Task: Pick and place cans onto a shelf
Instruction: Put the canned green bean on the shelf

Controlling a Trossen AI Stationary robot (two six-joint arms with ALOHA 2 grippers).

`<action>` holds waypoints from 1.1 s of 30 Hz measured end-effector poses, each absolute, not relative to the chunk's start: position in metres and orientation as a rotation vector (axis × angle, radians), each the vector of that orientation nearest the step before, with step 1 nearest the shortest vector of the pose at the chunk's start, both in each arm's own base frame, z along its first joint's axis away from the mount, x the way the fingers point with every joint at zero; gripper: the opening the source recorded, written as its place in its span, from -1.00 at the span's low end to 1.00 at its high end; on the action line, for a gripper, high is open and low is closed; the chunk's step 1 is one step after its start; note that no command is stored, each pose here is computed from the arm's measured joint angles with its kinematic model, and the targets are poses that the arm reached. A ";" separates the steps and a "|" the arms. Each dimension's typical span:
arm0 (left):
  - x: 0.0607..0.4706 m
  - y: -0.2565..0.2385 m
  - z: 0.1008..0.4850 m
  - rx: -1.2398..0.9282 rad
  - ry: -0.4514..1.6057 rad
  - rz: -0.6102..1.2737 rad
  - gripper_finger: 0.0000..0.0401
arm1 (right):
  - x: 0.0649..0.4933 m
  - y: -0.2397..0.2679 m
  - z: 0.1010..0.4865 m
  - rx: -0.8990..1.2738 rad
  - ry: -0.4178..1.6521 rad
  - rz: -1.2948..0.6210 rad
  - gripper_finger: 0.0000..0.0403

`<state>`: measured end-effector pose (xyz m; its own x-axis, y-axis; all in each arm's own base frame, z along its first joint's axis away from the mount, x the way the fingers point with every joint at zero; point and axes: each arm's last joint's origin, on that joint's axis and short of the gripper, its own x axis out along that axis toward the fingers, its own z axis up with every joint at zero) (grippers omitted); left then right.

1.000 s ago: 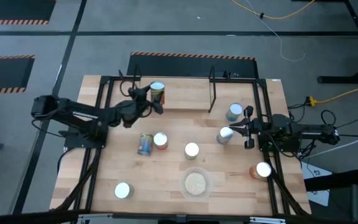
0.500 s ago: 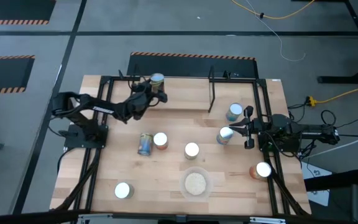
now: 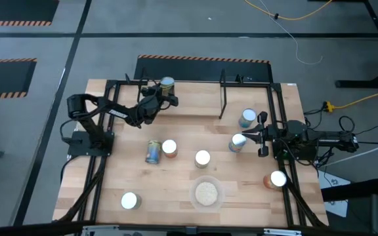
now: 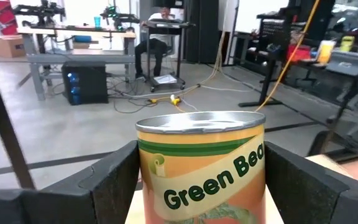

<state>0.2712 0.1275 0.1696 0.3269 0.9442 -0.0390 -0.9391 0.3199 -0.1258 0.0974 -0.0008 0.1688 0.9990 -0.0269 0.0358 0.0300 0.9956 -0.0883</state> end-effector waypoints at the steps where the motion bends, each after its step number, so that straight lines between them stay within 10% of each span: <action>1: 0.271 0.130 0.168 -0.133 -0.041 1.244 0.54 | 0.097 -0.001 0.169 -0.089 -0.035 -0.028 -0.78; 33: 0.265 0.150 0.153 -0.131 0.069 1.170 0.54 | 0.097 -0.001 0.169 -0.090 -0.034 -0.028 -0.78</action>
<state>0.2655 0.1503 0.1530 0.3893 0.9129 -0.1225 -0.9210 0.3838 -0.0669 0.0975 -0.0008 0.1687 0.9990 -0.0263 0.0355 0.0294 0.9956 -0.0895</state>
